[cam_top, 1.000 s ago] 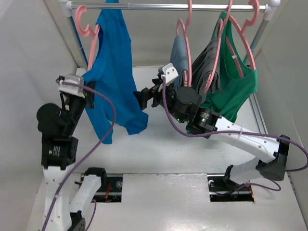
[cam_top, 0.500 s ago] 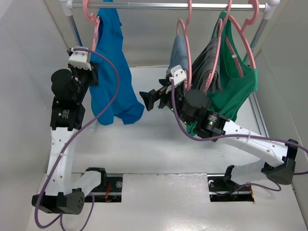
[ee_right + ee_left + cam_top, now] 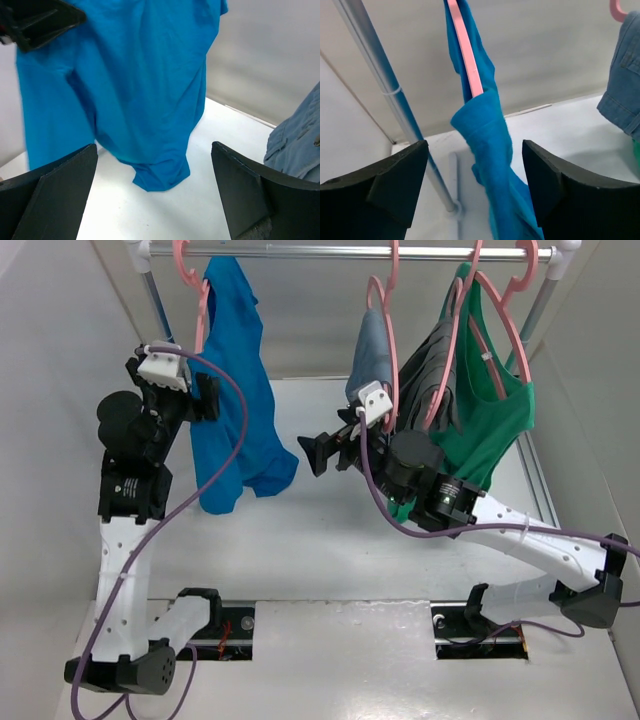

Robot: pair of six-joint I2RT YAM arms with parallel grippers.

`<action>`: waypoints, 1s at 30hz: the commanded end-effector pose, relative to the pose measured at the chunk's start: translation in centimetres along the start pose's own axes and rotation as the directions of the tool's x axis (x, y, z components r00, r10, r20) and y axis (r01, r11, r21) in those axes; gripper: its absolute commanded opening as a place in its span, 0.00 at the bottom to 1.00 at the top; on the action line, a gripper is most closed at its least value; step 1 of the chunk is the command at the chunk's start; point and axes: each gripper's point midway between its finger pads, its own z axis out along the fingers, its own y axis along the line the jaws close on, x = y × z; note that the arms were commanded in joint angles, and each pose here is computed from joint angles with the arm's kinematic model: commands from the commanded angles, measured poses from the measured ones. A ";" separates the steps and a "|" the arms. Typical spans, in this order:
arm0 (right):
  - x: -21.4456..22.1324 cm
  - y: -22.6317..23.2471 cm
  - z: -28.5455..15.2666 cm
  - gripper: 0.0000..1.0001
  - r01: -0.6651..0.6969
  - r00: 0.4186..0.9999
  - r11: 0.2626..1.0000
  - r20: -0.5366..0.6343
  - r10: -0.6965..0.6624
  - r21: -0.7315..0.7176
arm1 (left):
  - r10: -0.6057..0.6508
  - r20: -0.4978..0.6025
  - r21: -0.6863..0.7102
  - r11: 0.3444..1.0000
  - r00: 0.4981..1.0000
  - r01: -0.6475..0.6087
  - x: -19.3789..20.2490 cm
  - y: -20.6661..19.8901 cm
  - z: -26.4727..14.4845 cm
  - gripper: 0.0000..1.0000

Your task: Place the t-shirt on the hanger

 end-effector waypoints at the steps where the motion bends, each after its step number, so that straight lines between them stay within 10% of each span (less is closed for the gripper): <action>1: -1.1 -0.3 -1.2 1.00 0.029 0.999 0.999 0.014 -0.029 -0.014 | 0.037 0.133 0.006 0.999 0.990 -0.038 -5.1 -0.3 -2.3 0.74; 4: 0.8 0.0 -1.4 1.00 0.061 0.997 0.997 -0.043 -0.063 -0.044 | 0.063 0.167 -0.002 0.998 0.984 -0.064 -6.4 -0.3 -3.7 1.00; 13: 6.6 0.7 -3.4 1.00 0.099 0.974 0.985 -0.188 -0.124 -0.140 | 0.118 0.359 -0.004 0.992 0.926 -0.125 -11.7 -1.6 -10.8 1.00; 17: 10.2 -0.3 -4.9 1.00 0.103 0.959 0.988 -0.252 -0.130 -0.118 | 0.122 0.469 -0.239 0.971 0.874 -0.008 -12.5 1.8 -16.6 1.00; 23: 17.7 -2.3 -8.3 1.00 0.095 0.916 0.993 -0.386 -0.113 -0.066 | 0.163 0.162 -0.761 0.649 0.973 0.017 0.5 11.1 -19.8 1.00; 30: 22.1 -7.4 -13.2 1.00 0.026 0.918 0.978 -0.392 0.059 0.208 | 0.160 -0.246 -0.777 0.557 0.956 -0.293 17.5 11.8 -19.7 1.00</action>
